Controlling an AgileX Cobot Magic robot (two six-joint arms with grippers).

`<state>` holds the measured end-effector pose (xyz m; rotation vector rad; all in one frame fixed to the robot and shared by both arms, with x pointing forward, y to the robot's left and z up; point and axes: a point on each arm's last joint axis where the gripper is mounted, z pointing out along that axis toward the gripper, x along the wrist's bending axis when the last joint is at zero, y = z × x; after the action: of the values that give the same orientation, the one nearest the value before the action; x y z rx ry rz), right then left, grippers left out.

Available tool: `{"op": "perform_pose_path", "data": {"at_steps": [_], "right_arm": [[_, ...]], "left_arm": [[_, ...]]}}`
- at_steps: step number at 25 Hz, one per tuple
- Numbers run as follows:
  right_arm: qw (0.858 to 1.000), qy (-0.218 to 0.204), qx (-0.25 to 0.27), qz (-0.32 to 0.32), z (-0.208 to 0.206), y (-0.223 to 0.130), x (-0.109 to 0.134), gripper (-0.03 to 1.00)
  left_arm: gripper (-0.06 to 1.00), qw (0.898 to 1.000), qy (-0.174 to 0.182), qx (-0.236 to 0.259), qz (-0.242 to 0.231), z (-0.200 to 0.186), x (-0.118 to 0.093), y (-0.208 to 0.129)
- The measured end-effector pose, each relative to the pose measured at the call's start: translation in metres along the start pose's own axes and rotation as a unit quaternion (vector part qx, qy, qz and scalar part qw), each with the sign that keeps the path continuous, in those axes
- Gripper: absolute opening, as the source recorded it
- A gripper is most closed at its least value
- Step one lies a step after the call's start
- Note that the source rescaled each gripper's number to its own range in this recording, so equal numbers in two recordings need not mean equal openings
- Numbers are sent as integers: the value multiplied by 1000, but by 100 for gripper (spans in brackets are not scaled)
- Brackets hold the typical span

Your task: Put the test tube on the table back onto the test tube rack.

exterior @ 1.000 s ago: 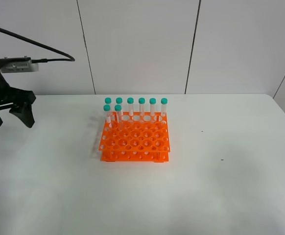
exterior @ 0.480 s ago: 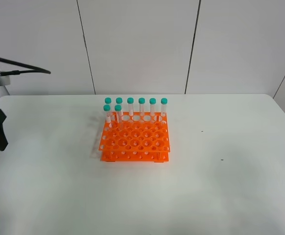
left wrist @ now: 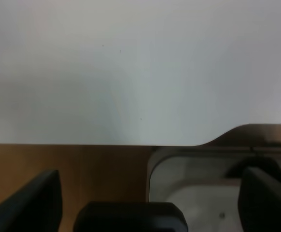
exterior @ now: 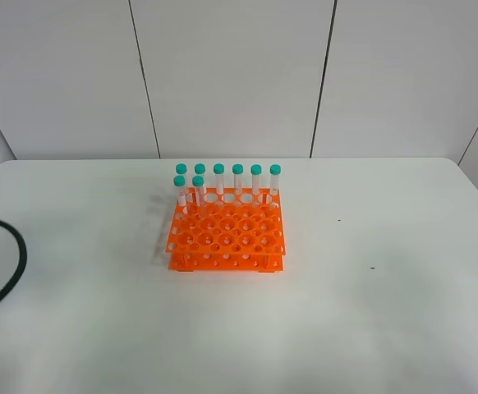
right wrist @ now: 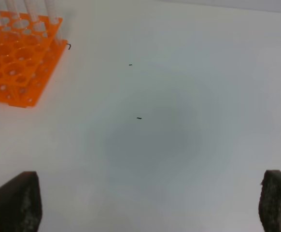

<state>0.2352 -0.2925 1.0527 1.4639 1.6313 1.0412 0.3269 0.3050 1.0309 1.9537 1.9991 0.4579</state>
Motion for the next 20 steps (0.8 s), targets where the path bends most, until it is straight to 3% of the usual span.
{"op": "perform_pose_path", "data": {"at_steps": [8, 13, 20], "right_arm": [[1000, 0, 0, 0, 0, 0, 0, 100], [1000, 0, 0, 0, 0, 0, 0, 100], [1000, 0, 0, 0, 0, 0, 0, 100]], "left_arm": [[100, 990, 1, -141, 0, -28, -1, -25], [100, 974, -2, -225, 8, -45, -2, -45], [100, 957, -22, -287, 32, -56, -3, -63]]}}
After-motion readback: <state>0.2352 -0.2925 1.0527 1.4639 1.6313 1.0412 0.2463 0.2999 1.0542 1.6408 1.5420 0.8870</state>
